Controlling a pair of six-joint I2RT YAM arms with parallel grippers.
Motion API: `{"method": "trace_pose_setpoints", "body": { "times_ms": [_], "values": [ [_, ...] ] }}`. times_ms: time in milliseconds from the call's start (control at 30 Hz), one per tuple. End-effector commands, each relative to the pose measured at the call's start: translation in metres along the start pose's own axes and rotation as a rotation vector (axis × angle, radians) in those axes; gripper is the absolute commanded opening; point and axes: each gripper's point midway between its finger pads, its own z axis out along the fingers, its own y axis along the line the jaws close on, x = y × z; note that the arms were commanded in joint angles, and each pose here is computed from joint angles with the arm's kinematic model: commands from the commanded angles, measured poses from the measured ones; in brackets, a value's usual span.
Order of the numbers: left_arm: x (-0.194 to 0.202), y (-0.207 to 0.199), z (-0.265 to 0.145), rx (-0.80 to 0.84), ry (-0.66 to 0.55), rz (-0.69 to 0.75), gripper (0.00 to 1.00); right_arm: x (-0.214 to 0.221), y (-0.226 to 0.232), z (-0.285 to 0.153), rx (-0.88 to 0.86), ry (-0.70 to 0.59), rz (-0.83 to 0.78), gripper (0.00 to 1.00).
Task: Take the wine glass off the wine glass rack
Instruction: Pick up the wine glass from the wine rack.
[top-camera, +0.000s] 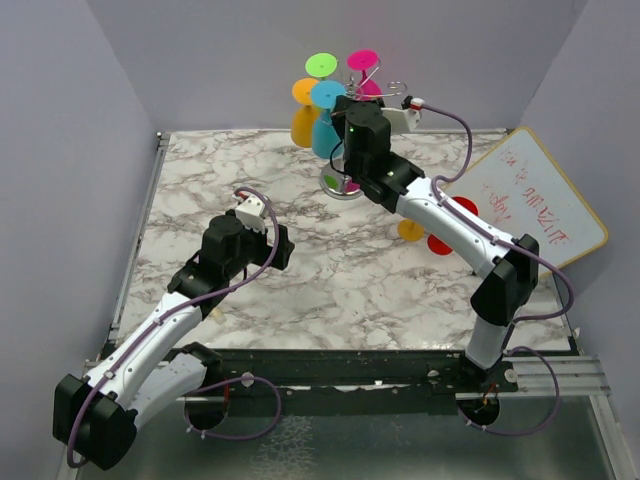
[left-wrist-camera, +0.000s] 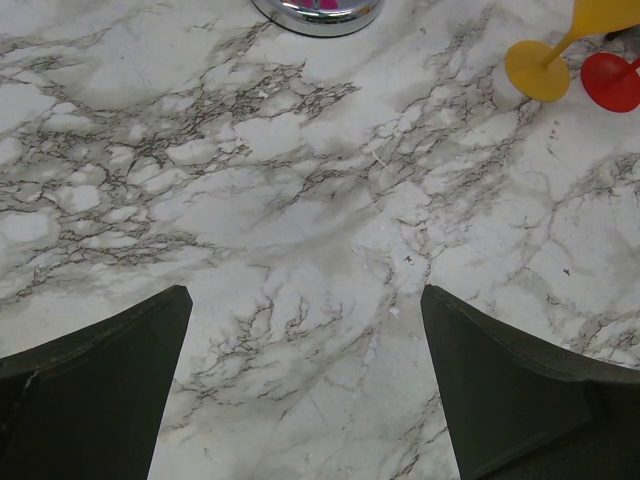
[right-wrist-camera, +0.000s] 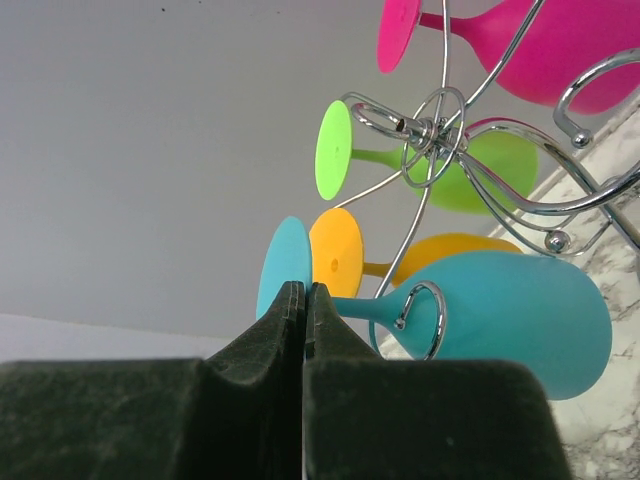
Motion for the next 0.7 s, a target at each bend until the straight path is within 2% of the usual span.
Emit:
{"method": "trace_pose_setpoints", "body": {
  "times_ms": [0, 667],
  "values": [
    [-0.007, -0.004, -0.003, 0.018, -0.009, -0.007, 0.99, -0.021, -0.005, -0.002, 0.060, -0.110, -0.087, 0.01],
    [-0.009, -0.006, -0.005, 0.027, -0.017, -0.008, 0.99, -0.036, -0.015, -0.015, 0.099, -0.119, -0.094, 0.01]
  ]
}}
